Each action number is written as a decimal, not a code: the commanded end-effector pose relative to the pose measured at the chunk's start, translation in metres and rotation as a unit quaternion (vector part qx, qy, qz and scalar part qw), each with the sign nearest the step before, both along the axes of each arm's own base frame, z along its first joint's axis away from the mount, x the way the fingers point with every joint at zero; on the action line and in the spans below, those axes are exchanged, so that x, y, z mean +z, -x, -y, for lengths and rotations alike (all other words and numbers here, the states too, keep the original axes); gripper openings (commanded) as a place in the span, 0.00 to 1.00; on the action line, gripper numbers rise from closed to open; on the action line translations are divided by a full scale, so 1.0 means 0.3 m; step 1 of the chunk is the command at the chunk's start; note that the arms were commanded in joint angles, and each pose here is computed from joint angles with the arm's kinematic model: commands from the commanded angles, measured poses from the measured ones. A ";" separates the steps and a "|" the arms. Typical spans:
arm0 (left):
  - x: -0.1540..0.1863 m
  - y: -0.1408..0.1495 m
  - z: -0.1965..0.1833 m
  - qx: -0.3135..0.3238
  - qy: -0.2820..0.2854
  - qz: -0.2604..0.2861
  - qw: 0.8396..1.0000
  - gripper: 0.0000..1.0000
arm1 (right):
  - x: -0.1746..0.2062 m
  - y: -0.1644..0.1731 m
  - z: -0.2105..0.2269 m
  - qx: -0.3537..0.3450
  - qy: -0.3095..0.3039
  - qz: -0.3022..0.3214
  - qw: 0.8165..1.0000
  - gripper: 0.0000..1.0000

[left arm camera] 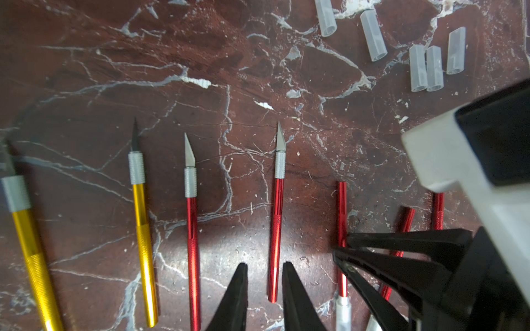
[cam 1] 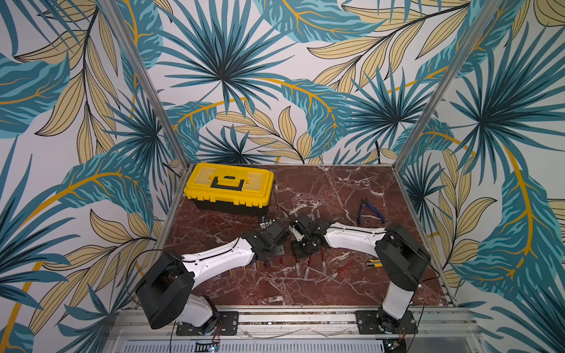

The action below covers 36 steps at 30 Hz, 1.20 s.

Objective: Remove protective caps from carving knives
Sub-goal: Adjust the carving knife at the center of the board.

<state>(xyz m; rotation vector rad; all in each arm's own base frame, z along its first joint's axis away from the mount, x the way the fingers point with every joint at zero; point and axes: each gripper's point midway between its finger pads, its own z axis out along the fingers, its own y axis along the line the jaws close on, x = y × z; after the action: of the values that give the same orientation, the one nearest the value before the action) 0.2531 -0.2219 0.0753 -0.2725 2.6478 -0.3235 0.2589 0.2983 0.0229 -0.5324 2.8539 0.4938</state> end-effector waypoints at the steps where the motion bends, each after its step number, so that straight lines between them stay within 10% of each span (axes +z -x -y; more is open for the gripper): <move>1: 0.013 -0.004 -0.005 -0.002 -0.006 0.005 1.000 0.24 | -0.008 0.011 -0.026 0.012 -0.011 -0.012 1.000 0.23; 15: 0.022 -0.032 -0.002 -0.001 -0.006 0.009 1.000 0.12 | 0.085 0.040 -0.004 -0.028 -0.059 0.006 0.998 0.23; 20: 0.055 -0.053 -0.033 0.016 0.004 0.021 1.000 0.01 | 0.110 0.069 0.012 -0.056 -0.089 0.007 0.994 0.02; 36: 0.138 -0.072 -0.207 0.096 0.034 0.062 0.993 0.04 | 0.030 0.237 -0.062 -0.019 -0.069 -0.014 0.997 0.00</move>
<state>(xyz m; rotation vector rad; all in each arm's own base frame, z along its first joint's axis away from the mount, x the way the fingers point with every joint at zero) 0.2791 -0.1741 0.1211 -0.4709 2.4774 -0.3950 0.1934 0.3180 0.0478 -0.4627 2.7886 0.7325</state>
